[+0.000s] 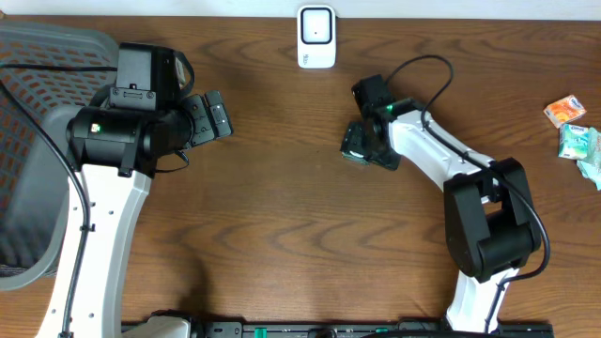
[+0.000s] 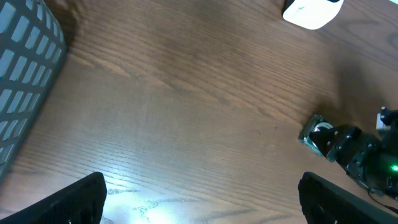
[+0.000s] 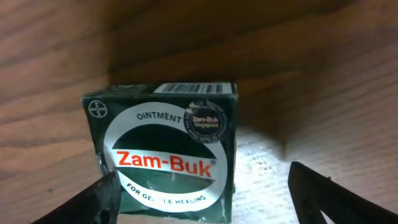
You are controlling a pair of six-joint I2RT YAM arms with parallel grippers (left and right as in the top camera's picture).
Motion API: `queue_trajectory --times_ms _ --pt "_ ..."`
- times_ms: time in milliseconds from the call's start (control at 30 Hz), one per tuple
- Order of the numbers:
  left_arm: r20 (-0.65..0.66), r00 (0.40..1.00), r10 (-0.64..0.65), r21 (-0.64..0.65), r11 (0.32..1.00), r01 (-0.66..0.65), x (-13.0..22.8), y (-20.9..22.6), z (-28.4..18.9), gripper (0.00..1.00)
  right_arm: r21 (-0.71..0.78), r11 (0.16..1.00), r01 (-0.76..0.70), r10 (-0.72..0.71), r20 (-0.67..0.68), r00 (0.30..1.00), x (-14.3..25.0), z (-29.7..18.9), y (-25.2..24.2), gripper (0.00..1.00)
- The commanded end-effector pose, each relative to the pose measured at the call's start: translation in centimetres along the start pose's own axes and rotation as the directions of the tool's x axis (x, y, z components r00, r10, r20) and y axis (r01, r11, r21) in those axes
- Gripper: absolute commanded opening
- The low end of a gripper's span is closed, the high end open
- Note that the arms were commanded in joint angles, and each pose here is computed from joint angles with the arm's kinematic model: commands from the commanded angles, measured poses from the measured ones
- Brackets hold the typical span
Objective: Scan the item barcode
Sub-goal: 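Lift the green Zam-Buk tin with the right gripper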
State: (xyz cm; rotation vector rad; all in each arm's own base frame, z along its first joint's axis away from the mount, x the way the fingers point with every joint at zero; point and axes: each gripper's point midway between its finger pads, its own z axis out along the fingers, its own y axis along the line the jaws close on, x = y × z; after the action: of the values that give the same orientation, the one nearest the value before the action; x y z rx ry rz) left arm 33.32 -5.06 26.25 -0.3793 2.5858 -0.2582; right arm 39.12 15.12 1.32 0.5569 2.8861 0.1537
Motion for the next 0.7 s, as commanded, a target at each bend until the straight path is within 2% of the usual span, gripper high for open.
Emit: queue_trajectory --times_ms 0,333,667 --pt "0.012 1.000 0.003 -0.004 1.000 -0.003 -0.4 0.1 -0.3 0.98 0.041 0.999 -0.015 0.015 -0.003 1.000 0.7 1.4 -1.0 0.84" --pt "0.012 1.000 0.003 -0.004 1.000 -0.003 -0.4 0.1 -0.3 0.98 0.017 0.999 0.038 -0.038 -0.001 0.999 0.6 0.8 -0.5 0.85" --pt "0.012 1.000 0.003 -0.004 1.000 -0.003 -0.4 0.1 -0.3 0.98 -0.089 0.996 0.033 -0.024 0.106 0.994 -1.8 -5.1 1.5 0.88"
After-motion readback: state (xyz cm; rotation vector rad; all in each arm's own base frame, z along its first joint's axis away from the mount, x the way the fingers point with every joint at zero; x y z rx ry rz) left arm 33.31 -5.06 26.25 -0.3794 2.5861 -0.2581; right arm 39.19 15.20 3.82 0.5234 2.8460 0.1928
